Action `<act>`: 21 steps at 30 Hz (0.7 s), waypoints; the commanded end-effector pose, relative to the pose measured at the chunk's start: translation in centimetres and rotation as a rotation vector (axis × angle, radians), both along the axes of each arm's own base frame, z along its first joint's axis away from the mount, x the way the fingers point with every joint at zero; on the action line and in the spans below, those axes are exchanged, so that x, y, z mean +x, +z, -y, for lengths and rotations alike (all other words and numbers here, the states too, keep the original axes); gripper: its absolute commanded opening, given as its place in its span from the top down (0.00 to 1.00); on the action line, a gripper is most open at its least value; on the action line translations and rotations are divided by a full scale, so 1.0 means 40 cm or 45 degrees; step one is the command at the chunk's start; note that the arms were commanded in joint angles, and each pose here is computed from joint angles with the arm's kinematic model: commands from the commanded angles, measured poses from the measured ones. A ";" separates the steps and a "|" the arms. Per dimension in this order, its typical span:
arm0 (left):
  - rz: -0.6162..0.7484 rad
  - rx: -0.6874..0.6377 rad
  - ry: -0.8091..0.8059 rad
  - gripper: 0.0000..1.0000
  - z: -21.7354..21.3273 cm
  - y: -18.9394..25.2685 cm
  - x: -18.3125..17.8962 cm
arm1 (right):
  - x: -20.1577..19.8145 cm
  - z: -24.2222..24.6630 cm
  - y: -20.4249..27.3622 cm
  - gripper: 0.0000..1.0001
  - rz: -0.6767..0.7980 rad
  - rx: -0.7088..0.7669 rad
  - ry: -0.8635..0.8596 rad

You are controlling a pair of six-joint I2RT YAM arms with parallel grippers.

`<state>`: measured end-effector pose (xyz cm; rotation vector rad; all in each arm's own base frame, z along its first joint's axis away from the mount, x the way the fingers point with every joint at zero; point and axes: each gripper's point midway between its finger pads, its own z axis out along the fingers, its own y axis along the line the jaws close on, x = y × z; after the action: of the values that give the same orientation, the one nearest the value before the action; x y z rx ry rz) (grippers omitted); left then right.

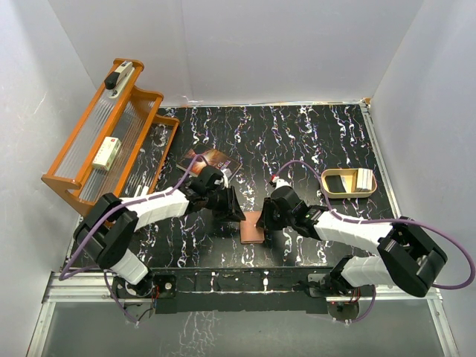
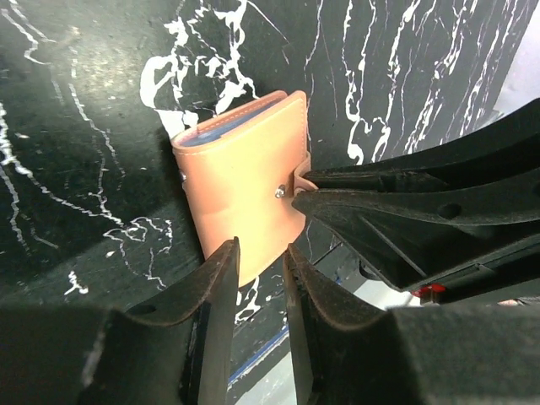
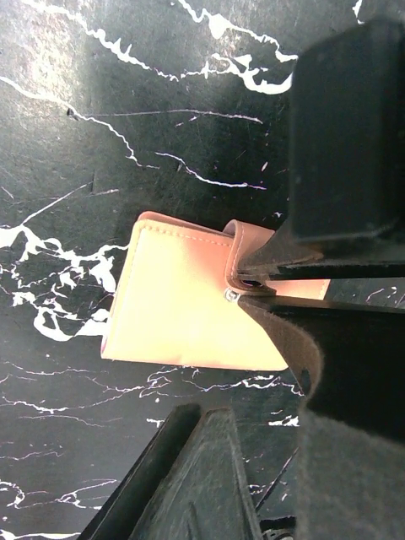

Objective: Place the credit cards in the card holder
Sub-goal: Close the card holder at the center of the board.

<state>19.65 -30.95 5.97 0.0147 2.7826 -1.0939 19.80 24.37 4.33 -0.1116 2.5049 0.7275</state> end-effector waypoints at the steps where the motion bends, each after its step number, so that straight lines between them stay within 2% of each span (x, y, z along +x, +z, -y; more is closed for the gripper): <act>1: 0.007 0.095 0.055 0.74 -0.046 -0.022 -0.009 | 0.038 -0.049 0.074 0.86 0.091 0.105 0.017; 6: -0.012 0.072 0.044 0.74 -0.034 -0.049 -0.007 | 0.042 -0.050 0.088 0.84 0.099 0.133 -0.013; 10: -0.032 0.061 0.032 0.74 -0.026 -0.055 -0.009 | 0.037 -0.052 0.094 0.78 0.086 0.154 -0.020; 21: -0.052 0.048 0.003 0.74 -0.020 -0.067 -0.017 | 0.046 -0.011 0.175 0.75 0.197 0.191 -0.109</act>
<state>19.31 -30.11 3.09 -0.0224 2.8306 -1.0275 20.23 24.84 8.17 -0.0445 2.4003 0.8249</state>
